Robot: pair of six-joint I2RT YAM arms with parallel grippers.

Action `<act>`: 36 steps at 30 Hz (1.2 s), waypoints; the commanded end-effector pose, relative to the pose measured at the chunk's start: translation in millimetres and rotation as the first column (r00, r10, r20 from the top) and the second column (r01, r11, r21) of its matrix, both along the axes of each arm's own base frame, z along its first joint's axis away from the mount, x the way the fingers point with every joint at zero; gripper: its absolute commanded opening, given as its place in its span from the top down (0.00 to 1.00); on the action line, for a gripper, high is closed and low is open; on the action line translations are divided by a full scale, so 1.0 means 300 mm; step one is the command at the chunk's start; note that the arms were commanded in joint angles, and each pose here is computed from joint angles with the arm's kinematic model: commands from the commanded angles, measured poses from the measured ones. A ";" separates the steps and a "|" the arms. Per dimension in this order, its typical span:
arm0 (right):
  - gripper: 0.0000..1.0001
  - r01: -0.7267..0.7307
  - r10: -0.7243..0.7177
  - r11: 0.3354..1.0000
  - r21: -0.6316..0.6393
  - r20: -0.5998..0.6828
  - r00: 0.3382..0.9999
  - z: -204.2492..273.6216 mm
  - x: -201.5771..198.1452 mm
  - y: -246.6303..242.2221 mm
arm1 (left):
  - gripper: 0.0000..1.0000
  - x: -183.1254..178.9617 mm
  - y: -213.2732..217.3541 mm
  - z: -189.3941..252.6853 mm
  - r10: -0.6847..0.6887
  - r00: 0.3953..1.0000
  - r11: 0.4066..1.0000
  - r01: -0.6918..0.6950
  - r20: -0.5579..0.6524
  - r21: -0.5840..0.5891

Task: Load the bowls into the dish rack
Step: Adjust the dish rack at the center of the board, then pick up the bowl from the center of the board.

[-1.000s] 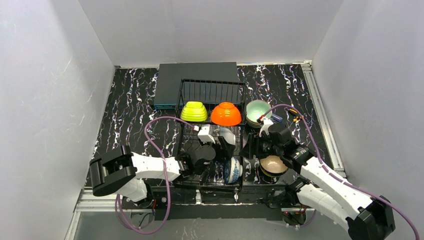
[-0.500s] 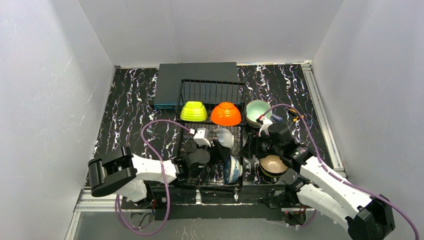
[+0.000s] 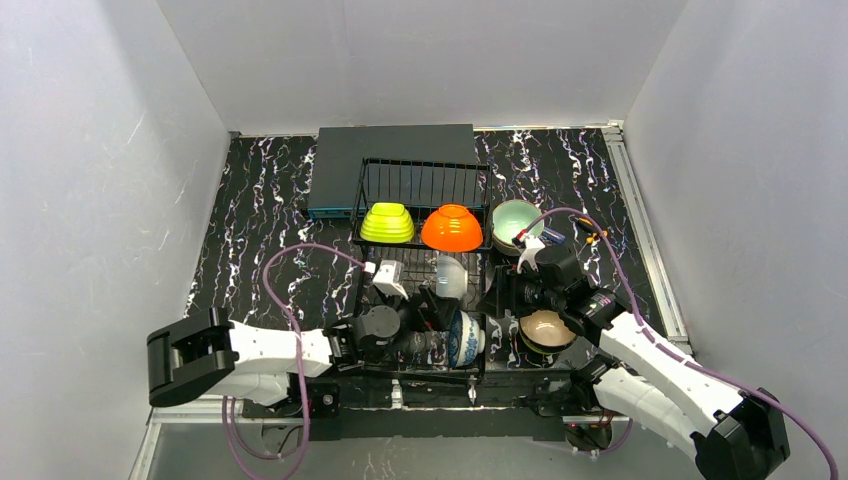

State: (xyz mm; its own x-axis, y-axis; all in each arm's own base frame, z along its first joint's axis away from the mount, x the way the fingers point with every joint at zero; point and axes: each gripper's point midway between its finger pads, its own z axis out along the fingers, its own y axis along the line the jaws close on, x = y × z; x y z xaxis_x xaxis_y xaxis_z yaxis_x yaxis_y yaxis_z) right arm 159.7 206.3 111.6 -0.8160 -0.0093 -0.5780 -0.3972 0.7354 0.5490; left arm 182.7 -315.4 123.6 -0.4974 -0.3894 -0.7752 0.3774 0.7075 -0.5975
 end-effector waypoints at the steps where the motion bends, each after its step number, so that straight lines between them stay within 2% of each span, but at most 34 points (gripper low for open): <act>1: 0.28 -0.002 -0.001 0.999 0.040 0.076 0.997 0.092 0.032 0.021 | 0.04 -0.006 0.056 0.004 0.033 0.999 0.999 -0.034 0.028 0.009; 12: 0.26 0.030 -0.030 1.000 0.005 0.115 0.993 0.149 0.032 -0.022 | 0.04 -0.059 0.135 0.005 0.002 1.000 0.999 -0.003 0.027 0.039; 18: 0.26 0.051 -0.046 0.998 -0.041 0.121 0.992 0.170 0.017 -0.063 | 0.03 -0.094 0.179 -0.006 -0.034 0.999 0.992 0.033 0.003 0.119; 24: 0.26 0.085 -0.077 0.991 -0.106 0.076 0.994 0.203 -0.018 -0.118 | 0.02 -0.099 0.247 0.035 -0.014 1.000 0.983 0.014 -0.001 0.183; 28: 0.26 0.116 -0.111 0.973 -0.197 0.040 0.993 0.191 -0.043 -0.180 | 0.02 -0.094 0.307 0.051 0.020 1.000 0.959 -0.017 -0.007 0.283; 36: 0.26 0.068 -0.101 0.937 -0.342 -0.081 0.992 0.175 -0.104 -0.239 | 0.02 -0.111 0.325 0.085 0.000 0.999 0.931 0.013 -0.037 0.364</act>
